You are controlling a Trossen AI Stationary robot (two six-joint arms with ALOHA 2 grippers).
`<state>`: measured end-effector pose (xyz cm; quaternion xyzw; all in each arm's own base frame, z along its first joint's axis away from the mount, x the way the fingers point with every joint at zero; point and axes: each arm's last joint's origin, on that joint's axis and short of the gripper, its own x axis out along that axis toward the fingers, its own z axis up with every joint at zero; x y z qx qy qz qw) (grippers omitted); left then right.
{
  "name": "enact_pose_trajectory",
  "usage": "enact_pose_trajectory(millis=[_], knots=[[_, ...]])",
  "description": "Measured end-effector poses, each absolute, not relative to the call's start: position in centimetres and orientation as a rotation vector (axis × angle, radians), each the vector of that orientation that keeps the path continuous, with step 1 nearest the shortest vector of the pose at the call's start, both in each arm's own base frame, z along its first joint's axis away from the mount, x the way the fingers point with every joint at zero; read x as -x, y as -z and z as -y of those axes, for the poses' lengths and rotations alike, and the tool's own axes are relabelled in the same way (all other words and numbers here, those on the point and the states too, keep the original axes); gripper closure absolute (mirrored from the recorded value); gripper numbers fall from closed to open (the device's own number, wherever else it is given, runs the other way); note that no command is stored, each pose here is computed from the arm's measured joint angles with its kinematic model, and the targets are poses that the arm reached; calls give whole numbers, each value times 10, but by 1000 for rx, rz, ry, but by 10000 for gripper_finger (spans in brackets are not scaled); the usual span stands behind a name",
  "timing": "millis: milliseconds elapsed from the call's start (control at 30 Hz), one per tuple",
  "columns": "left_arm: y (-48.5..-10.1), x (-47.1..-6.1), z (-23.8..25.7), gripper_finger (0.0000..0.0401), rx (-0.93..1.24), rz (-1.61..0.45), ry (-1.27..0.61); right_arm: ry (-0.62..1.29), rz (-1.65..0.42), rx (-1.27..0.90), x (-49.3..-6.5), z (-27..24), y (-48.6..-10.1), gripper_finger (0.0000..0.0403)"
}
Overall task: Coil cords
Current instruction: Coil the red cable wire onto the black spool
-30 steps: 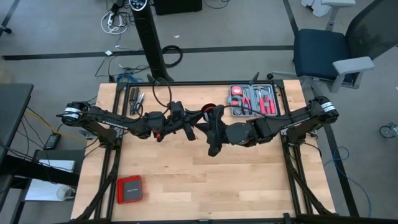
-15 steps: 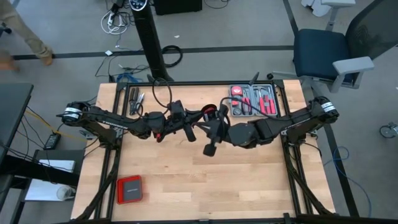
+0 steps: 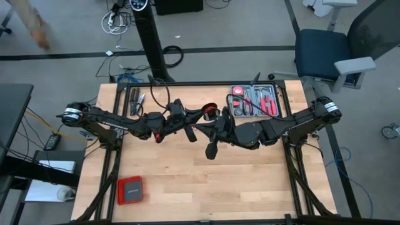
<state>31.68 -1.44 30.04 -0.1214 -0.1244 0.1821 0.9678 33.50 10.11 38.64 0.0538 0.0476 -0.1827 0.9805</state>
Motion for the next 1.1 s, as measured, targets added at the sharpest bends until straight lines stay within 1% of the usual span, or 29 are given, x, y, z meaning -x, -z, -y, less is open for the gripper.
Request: enact_pose_trajectory(millis=[167,367,533,800,967,1100], knots=[[-306,-315,18,398,262,310,-353,439,-63,9,-327,-122,-377,403],[-310,-314,23,398,282,353,-311,475,-105,100,-320,-134,-349,403],[-311,-313,25,398,288,358,-301,491,-140,93,-319,-131,-328,403],[-311,-314,25,398,304,358,-292,549,-209,90,-321,-109,-293,403],[-310,-314,25,398,298,346,-277,443,-260,102,-325,-99,-281,390],[-308,-315,25,398,291,324,-280,342,-330,122,-323,-101,-272,359]])
